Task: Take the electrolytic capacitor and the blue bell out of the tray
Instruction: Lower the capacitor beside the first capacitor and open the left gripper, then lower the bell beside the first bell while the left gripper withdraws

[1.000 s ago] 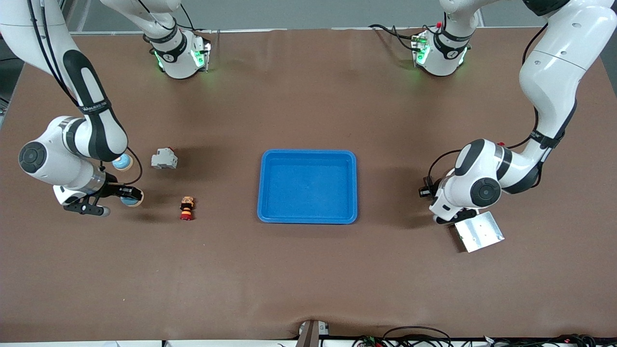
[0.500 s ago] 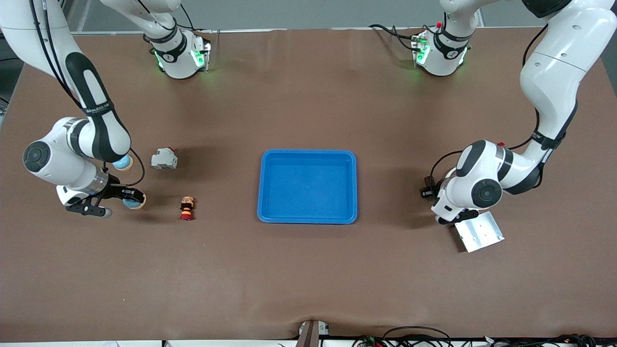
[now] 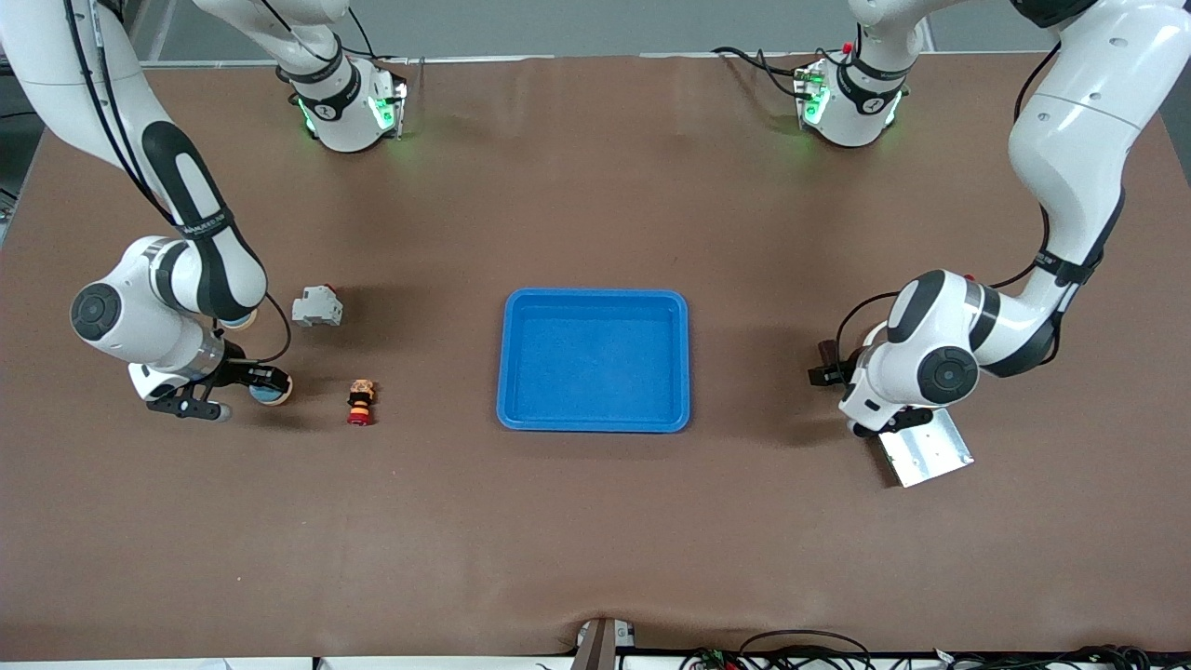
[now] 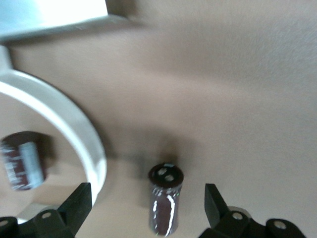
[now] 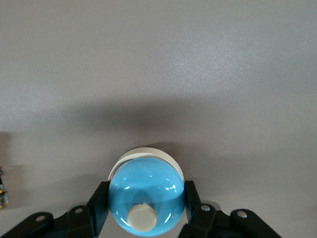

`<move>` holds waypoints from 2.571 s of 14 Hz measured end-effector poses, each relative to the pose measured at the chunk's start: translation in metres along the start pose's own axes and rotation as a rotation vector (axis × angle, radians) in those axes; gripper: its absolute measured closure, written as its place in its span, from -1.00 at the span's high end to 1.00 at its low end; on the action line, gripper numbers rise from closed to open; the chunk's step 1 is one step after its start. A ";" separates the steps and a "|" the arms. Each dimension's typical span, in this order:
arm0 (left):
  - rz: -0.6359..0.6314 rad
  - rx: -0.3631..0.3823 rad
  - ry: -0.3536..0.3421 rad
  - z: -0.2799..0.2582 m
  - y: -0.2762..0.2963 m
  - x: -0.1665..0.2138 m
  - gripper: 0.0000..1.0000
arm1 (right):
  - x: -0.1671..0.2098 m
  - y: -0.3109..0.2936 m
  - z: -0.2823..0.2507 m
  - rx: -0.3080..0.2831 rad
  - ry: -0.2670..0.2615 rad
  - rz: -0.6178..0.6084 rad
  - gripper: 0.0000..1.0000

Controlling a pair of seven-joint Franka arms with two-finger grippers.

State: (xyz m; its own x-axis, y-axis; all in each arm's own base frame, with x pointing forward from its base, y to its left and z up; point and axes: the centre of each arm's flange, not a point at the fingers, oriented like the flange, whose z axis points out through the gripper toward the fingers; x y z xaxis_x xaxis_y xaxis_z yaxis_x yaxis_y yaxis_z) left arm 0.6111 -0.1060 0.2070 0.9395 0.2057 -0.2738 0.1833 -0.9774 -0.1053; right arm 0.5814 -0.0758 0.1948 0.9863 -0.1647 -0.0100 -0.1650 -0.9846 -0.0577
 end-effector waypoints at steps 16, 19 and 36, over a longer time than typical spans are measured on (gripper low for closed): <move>0.166 -0.028 -0.037 -0.219 -0.196 -0.040 1.00 | -0.001 -0.003 0.014 0.000 -0.012 -0.008 0.30; 0.192 -0.048 -0.014 -0.238 -0.232 -0.052 1.00 | 0.000 -0.002 0.013 0.000 -0.008 -0.007 0.77; 0.136 -0.094 0.057 -0.283 -0.227 -0.078 1.00 | 0.024 -0.014 -0.053 0.017 -0.073 -0.039 1.00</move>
State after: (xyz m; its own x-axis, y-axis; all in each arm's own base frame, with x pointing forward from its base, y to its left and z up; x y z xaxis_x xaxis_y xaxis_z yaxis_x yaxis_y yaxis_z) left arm 0.5776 0.0858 0.5229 0.9718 0.0709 -0.2248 0.0773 -0.9968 0.0196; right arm 0.6077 -0.0696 0.2482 0.9895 -0.1205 -0.0804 -0.1267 -0.9890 -0.0769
